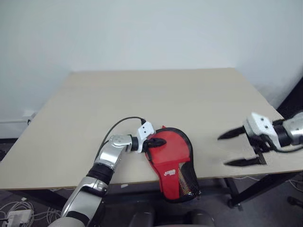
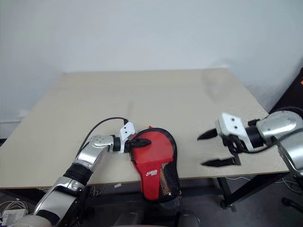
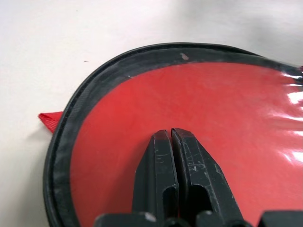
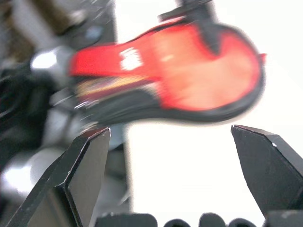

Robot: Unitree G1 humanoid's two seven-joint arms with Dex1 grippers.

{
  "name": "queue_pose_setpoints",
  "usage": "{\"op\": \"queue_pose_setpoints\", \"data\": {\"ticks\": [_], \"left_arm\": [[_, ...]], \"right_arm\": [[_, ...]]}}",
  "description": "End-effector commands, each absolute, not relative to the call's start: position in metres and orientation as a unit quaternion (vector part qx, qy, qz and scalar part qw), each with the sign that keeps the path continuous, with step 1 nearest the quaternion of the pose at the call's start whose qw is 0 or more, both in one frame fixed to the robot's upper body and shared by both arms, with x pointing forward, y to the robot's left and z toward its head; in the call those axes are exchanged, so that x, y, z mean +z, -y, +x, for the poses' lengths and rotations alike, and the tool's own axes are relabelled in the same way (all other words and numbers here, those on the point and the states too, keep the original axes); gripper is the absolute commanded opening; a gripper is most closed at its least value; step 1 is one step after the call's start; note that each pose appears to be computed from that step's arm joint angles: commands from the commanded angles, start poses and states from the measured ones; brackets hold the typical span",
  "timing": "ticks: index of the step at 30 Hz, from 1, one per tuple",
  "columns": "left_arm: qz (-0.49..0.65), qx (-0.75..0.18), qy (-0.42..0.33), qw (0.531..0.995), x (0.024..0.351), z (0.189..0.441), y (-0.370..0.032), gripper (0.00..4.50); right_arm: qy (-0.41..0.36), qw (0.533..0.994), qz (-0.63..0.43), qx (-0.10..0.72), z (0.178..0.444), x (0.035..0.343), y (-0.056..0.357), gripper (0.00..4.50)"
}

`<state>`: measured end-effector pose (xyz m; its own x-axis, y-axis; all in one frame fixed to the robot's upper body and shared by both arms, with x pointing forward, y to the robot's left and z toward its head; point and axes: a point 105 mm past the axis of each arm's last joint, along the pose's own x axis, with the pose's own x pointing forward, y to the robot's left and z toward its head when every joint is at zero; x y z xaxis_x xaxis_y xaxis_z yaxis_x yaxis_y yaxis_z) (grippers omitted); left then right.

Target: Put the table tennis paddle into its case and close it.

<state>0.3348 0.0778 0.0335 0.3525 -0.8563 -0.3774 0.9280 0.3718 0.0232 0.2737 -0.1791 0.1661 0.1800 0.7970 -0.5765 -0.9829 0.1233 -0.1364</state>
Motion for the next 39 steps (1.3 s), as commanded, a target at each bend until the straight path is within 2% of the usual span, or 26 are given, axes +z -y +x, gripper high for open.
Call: {"op": "queue_pose_setpoints", "data": {"ticks": [1,4,7,15,18,29,33,39], "left_arm": [[0.114,-0.514,-0.232,0.818,-0.002,0.323,-0.101,0.00],[0.103,-0.517,-0.218,0.821,0.010,0.321,-0.102,0.00],[0.077,-0.525,-0.205,0.822,0.029,0.316,-0.104,0.63],[0.033,-0.495,-0.141,0.857,0.086,0.313,-0.122,3.42],[0.039,-0.450,-0.101,0.887,0.104,0.319,-0.135,4.44],[0.016,-0.402,-0.090,0.911,0.118,0.307,-0.163,4.48],[0.016,-0.397,-0.092,0.913,0.117,0.307,-0.165,4.50],[0.020,-0.391,-0.100,0.915,0.112,0.308,-0.168,4.50]], "right_arm": [[-0.171,0.778,-0.242,0.554,0.304,0.168,0.181,4.49],[-0.161,0.814,-0.218,0.513,0.324,0.162,0.174,4.49],[-0.171,0.842,-0.186,0.477,0.340,0.149,0.167,4.50],[-0.184,0.865,-0.113,0.453,0.356,0.130,0.133,4.50],[-0.199,0.870,-0.092,0.442,0.359,0.117,0.122,4.50],[-0.262,0.868,-0.028,0.420,0.358,0.048,0.091,4.50],[-0.256,0.875,-0.012,0.410,0.364,0.046,0.087,3.60],[-0.239,0.879,0.024,0.412,0.372,0.058,0.082,1.59]]}}
